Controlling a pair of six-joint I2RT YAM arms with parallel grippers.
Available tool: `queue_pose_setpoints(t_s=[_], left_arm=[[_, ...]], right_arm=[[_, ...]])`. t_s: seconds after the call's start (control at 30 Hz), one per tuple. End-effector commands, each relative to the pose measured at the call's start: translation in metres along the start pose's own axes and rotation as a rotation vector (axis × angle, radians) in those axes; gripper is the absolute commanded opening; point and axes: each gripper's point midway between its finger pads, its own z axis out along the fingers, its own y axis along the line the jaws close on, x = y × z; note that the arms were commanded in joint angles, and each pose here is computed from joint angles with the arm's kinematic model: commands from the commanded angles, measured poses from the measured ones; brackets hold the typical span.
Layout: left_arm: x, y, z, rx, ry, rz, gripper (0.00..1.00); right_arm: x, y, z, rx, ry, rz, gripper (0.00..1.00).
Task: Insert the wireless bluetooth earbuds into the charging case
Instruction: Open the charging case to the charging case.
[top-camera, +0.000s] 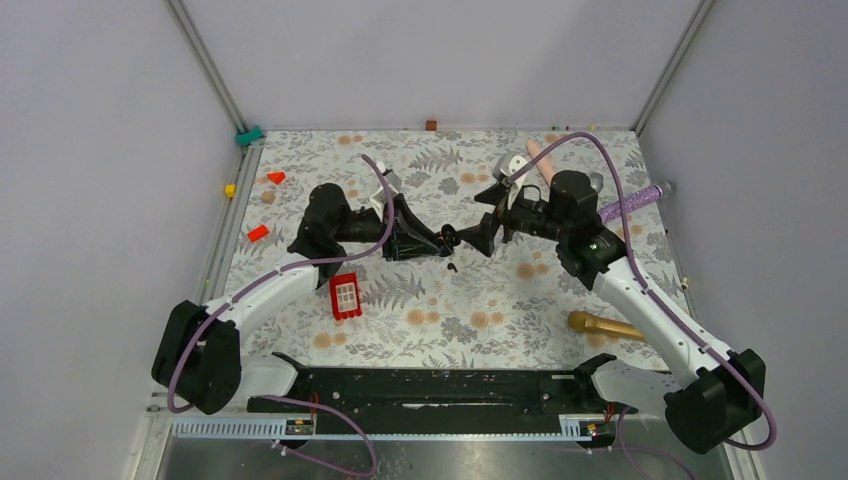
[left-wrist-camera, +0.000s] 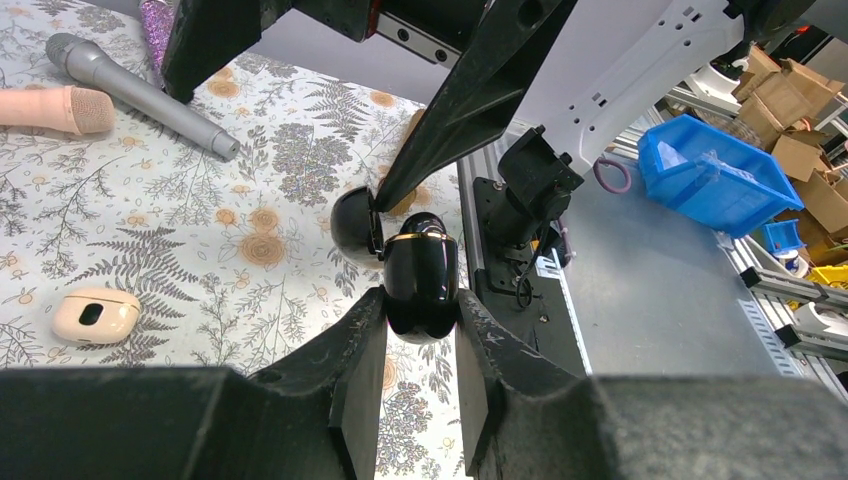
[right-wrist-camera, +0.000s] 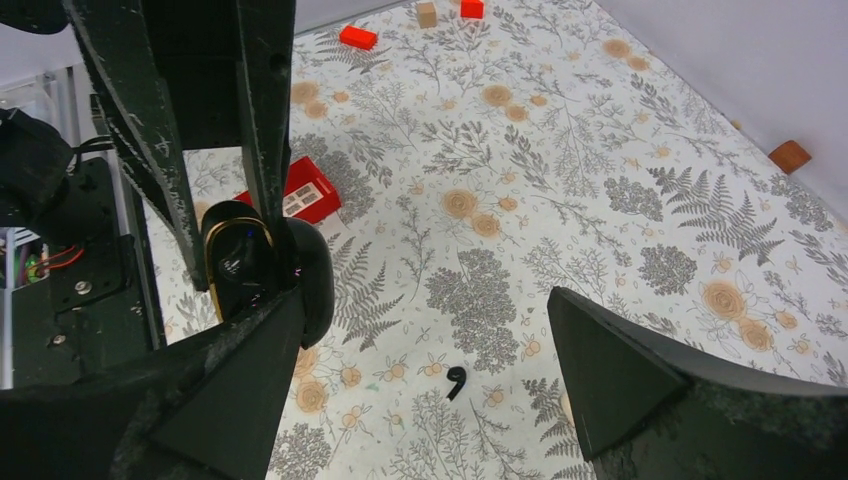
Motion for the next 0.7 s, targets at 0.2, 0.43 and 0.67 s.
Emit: queue_pose_setpoints(t_s=[0.2,0.43,0.67], left_arm=[[-0.02,-0.007,0.001,0.038,-0.015,0.075,0.0],[-0.043,0.003,-0.017,-0.02,-0.06,0.118,0.0],[-0.07,0.002,-0.045,-0.066,-0.112,0.197,0.0]], right_arm=[[-0.058,0.045,-0.025,-0.22,-0.021,-0.002,0.99],[-0.052,0.027,-0.022,-0.164,0.101,0.07,0.99],[-0.008,-0.017,-0.002,-0.126,0.255,0.021,0.99]])
